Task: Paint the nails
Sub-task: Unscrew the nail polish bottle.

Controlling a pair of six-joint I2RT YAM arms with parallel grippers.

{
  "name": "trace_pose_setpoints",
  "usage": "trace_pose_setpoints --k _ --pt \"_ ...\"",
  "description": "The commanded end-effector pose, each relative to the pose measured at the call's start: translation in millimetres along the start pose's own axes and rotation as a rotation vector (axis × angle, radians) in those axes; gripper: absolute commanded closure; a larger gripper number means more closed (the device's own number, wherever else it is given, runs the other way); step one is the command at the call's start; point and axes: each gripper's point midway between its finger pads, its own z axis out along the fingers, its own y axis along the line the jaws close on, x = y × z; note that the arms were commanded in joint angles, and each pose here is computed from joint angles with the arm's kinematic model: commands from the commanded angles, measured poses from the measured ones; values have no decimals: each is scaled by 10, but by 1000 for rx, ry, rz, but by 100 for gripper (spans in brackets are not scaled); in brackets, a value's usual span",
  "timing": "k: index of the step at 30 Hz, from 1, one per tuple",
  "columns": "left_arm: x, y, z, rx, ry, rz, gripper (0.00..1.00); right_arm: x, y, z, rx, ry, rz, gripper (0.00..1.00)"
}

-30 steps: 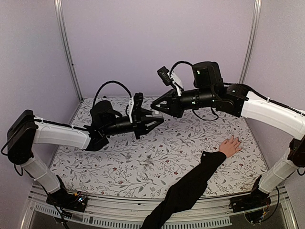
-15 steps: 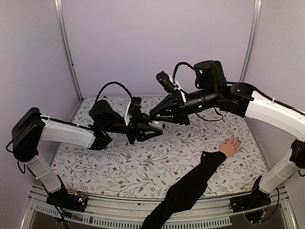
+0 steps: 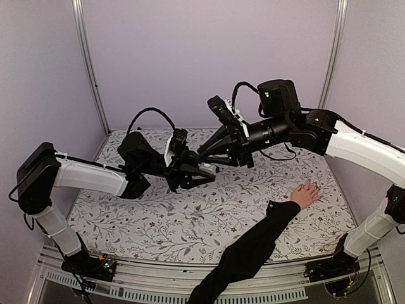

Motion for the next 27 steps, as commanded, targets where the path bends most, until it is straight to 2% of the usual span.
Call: trace_pose_setpoints --k 1,3,5,11,18,27 --pt "-231 -44 5 -30 -55 136 100 -126 -106 -120 87 -26 -10 74" --pt "-246 24 -26 -81 -62 142 100 -143 -137 -145 115 -37 -7 59" --pt "-241 135 -59 -155 -54 153 100 -162 -179 -180 148 -47 10 52" --pt "-261 378 -186 -351 -54 181 100 -198 -417 -299 311 -77 76 45" --pt "-220 834 -420 -648 -33 147 100 -260 -637 -381 437 -111 177 45" --pt "-93 1126 -527 -854 46 164 100 -155 -1029 -347 597 -61 292 57"
